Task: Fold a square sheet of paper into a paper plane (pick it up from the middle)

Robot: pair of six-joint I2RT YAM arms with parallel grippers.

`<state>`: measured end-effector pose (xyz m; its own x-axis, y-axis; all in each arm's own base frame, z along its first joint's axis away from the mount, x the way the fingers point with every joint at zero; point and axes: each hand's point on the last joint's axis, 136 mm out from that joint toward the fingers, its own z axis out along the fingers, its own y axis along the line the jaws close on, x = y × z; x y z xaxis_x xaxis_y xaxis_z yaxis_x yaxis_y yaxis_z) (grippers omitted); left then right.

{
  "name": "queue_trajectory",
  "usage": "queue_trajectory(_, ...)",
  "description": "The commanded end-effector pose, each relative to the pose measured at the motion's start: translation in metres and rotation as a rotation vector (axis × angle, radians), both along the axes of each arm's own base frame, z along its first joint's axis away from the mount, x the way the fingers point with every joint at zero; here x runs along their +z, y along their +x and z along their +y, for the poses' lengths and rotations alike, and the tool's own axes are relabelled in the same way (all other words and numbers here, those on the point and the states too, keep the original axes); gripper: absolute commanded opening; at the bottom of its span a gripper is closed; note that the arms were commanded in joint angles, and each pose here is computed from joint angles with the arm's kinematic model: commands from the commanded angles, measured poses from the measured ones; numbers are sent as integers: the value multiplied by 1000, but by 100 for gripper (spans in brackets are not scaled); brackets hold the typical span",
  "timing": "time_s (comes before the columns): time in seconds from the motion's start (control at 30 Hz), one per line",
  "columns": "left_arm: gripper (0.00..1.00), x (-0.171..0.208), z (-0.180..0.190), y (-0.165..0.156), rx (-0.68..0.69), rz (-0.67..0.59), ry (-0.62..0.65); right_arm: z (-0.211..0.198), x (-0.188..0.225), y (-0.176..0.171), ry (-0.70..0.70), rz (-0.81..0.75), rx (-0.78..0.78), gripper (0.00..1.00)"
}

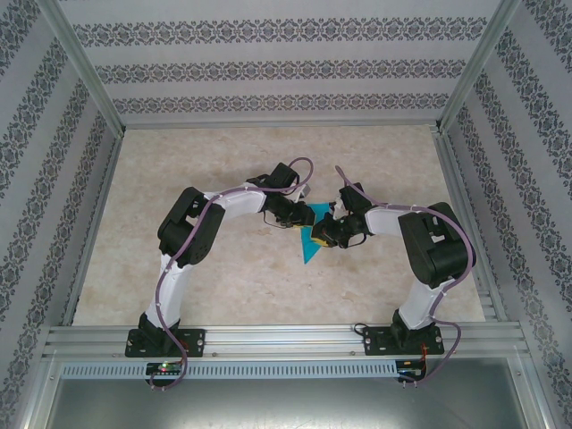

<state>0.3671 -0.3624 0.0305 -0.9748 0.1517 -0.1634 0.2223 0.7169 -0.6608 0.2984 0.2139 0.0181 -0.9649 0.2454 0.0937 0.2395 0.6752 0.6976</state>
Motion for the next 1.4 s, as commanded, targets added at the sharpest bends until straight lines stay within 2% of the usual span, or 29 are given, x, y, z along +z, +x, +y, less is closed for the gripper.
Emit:
queue_trajectory(0.0, 33, -20, 2, -11, -10, 55, 9, 8, 8, 6, 36, -54, 4, 14)
queue_trajectory(0.53, 33, -24, 4, -14, -12, 62, 15, 8, 17, 7, 50, -76, 4, 13)
queue_trajectory(0.93, 33, -26, 3, -12, -7, 67, 8, 2, -10, -3, -18, -22, 46, 13)
queue_trajectory(1.17, 36, -18, 0, -8, 3, 69, -26, 0, -22, -9, -37, 8, 49, 19)
queue_trajectory(1.37, 42, 8, -3, -1, 15, 31, -71, -4, -25, -14, -55, 15, 58, 28)
